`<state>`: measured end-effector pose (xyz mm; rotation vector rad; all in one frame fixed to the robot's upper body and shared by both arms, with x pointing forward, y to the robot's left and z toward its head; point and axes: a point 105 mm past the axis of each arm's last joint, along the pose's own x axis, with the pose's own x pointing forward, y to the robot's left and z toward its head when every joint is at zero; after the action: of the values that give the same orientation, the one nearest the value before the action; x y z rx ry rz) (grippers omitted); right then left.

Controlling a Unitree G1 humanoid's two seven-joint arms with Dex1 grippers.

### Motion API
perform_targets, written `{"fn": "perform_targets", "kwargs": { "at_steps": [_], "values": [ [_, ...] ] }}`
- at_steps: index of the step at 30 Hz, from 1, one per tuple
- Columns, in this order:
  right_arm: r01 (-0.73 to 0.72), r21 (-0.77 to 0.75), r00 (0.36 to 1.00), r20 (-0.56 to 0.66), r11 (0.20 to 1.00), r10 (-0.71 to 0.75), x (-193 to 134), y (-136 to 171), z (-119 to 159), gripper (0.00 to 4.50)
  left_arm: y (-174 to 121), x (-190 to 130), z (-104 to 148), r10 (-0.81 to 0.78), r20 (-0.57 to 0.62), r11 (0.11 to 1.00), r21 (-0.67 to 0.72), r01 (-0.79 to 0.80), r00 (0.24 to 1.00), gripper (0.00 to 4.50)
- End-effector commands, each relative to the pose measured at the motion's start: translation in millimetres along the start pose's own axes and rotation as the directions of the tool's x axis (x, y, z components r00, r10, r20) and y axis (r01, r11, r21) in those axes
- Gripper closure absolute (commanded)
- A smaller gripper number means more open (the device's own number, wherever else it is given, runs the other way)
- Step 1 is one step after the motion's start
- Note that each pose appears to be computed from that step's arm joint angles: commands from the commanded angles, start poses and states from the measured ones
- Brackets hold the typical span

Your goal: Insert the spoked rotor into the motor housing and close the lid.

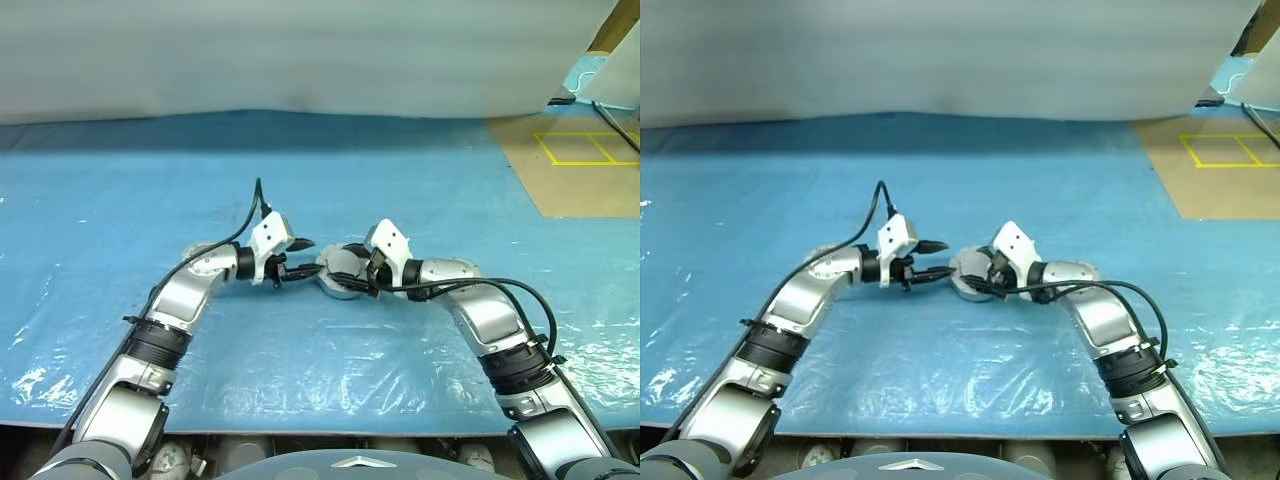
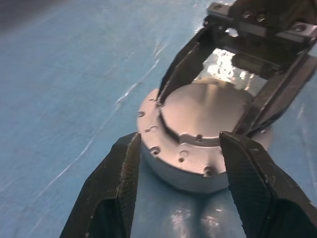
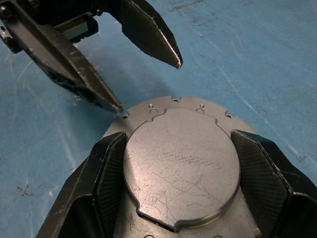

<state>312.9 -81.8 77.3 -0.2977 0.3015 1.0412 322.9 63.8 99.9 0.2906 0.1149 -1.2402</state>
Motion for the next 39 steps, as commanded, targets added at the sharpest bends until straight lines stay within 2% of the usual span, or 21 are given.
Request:
{"fn": "perform_targets", "kwargs": {
  "at_steps": [1, 4, 9, 10, 14, 20, 24, 25, 28, 29, 31, 33, 39],
  "values": [
    [-0.066, 0.086, 0.990, -0.122, 0.994, 0.077, 5.3, 19.0, -40.5, 1.52, 0.0, 0.1, 4.8, -0.008, -0.007, 1.000, 0.028, 0.009, 1.000, 1.84],
    [-0.064, 0.082, 0.989, -0.127, 0.995, 0.074, 5.3, 19.9, -42.8, 1.52, -3.1, 0.9, 1.1, -0.030, -0.023, 0.999, 0.026, 0.031, 0.999, 2.48],
    [-0.056, 0.081, 0.990, -0.124, 0.995, 0.066, 4.7, 18.6, -43.7, 1.52, -2.2, 4.5, -4.7, -0.013, -0.054, 0.999, 0.031, 0.015, 0.998, 4.23],
    [-0.055, 0.081, 0.990, -0.124, 0.995, 0.065, 4.4, 18.3, -44.0, 1.52, -1.4, 5.6, -6.6, -0.005, -0.067, 1.000, 0.030, 0.007, 0.998, 4.47],
    [-0.053, 0.081, 0.990, -0.126, 0.995, 0.063, 3.4, 18.3, -45.4, 1.52, -5.8, 10.4, -9.8, -0.032, -0.085, 0.999, 0.028, 0.034, 0.996, 4.47],
    [-0.053, 0.080, 0.990, -0.124, 0.995, 0.063, 2.7, 19.1, -45.2, 1.52, -3.1, 9.6, -32.3, -0.015, -0.197, 0.997, 0.073, 0.030, 0.980, 4.47],
    [-0.023, 0.070, 0.994, -0.106, 0.997, 0.030, 1.7, 14.1, -43.1, 1.52, -8.4, 11.9, -30.9, -0.043, -0.182, 0.996, 0.068, 0.056, 0.982, 4.47],
    [-0.016, 0.070, 0.995, -0.099, 0.997, 0.023, 1.3, 12.5, -42.6, 0.96, -8.2, 12.3, -30.5, -0.042, -0.182, 0.996, 0.070, 0.055, 0.982, 4.50],
    [-0.033, 0.098, 0.998, -0.048, 0.995, 0.037, -0.8, 12.9, -34.1, 0.17, -6.7, 13.2, -29.6, -0.035, -0.181, 0.996, 0.073, 0.049, 0.983, 4.50],
    [-0.041, 0.090, 0.998, -0.039, 0.995, 0.045, -1.5, 14.3, -31.2, 0.04, -6.8, 13.2, -29.6, -0.035, -0.180, 0.996, 0.072, 0.048, 0.983, 4.50],
    [-0.038, 0.067, 0.999, -0.029, 0.997, 0.040, -2.6, 15.0, -25.9, 0.04, -7.2, 12.9, -29.6, -0.036, -0.178, 0.996, 0.071, 0.050, 0.983, 4.50],
    [-0.050, 0.096, 0.998, 0.031, 0.994, 0.047, -6.2, 15.5, -11.9, 0.04, -7.4, 12.5, -29.7, -0.038, -0.178, 0.996, 0.072, 0.052, 0.983, 4.50],
    [0.093, 0.119, 0.970, 0.213, 0.989, -0.117, -18.9, -11.3, 28.7, 0.04, -10.3, 14.1, -28.4, -0.051, -0.169, 0.996, 0.063, 0.063, 0.984, 4.50]
  ]
}}
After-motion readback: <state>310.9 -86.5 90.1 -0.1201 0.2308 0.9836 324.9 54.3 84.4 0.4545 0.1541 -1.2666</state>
